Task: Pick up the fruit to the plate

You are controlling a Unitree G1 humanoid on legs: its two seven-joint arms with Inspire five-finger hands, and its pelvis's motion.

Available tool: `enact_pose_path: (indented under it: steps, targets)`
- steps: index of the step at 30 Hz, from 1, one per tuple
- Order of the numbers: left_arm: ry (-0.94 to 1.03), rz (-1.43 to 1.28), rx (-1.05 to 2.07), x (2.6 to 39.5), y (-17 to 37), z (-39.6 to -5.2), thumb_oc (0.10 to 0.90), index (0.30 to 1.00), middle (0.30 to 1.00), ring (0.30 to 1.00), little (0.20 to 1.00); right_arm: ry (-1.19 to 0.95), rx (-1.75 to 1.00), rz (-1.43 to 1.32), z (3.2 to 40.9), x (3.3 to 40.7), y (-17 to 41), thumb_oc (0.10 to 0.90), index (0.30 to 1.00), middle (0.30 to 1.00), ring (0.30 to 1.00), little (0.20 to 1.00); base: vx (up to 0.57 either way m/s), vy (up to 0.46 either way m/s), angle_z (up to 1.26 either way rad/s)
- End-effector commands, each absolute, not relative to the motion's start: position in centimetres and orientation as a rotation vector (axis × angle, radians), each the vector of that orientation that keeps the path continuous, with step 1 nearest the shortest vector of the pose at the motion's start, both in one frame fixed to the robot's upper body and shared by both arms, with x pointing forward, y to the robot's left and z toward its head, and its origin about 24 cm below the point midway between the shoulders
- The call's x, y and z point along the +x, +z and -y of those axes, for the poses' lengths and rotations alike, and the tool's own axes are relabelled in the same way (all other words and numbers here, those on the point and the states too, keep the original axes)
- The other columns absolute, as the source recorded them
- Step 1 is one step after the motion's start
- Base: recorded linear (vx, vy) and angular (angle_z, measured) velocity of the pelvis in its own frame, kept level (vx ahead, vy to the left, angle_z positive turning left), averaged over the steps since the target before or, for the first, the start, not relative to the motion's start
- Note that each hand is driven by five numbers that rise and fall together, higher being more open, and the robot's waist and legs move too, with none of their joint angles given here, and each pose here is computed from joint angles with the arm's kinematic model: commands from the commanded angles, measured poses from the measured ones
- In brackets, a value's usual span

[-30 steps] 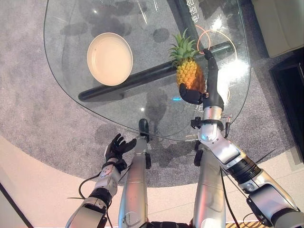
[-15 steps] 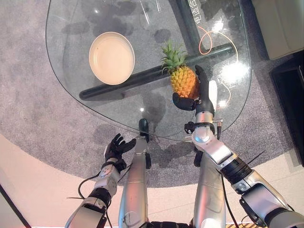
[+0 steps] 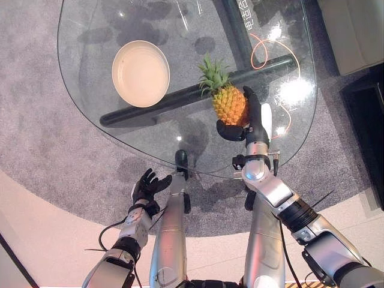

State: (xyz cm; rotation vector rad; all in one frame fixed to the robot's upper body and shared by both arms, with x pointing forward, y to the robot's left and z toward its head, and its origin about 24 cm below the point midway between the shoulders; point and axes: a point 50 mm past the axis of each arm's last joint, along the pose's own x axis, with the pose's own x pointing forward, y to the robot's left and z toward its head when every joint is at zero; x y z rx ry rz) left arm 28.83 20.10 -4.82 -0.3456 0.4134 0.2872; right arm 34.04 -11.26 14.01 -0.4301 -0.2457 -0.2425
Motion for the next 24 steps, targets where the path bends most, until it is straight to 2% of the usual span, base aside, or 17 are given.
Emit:
enact_pose_path:
  steps: [1,8,17,24]
  targets:
    - [0.326,-0.411,-0.278,28.4,-5.0,-21.4,0.800,0.900,0.900,0.900,0.900,-0.281,-0.463,0.305,12.0,34.1,15.1,0.100,0.300,0.300,0.300,0.200,0.00,0.000,0.00]
    - [0.353,-0.392,-0.315,28.5,-4.8,-21.5,0.800,0.900,0.900,0.900,0.900,-0.300,-0.474,0.333,12.2,34.2,15.6,0.100,0.300,0.300,0.300,0.200,0.00,0.000,0.00]
    - [0.624,-0.147,-0.576,29.3,-1.7,-24.5,0.800,0.900,0.900,0.900,0.900,-0.383,-0.473,0.413,13.2,34.1,16.7,0.100,0.300,0.300,0.300,0.200,0.00,0.000,0.00]
    - [0.771,0.022,-0.637,30.5,1.9,-26.0,0.800,0.900,0.900,0.900,0.900,-0.456,-0.443,0.471,13.9,34.0,17.7,0.100,0.300,0.300,0.300,0.200,-0.01,-0.004,0.01]
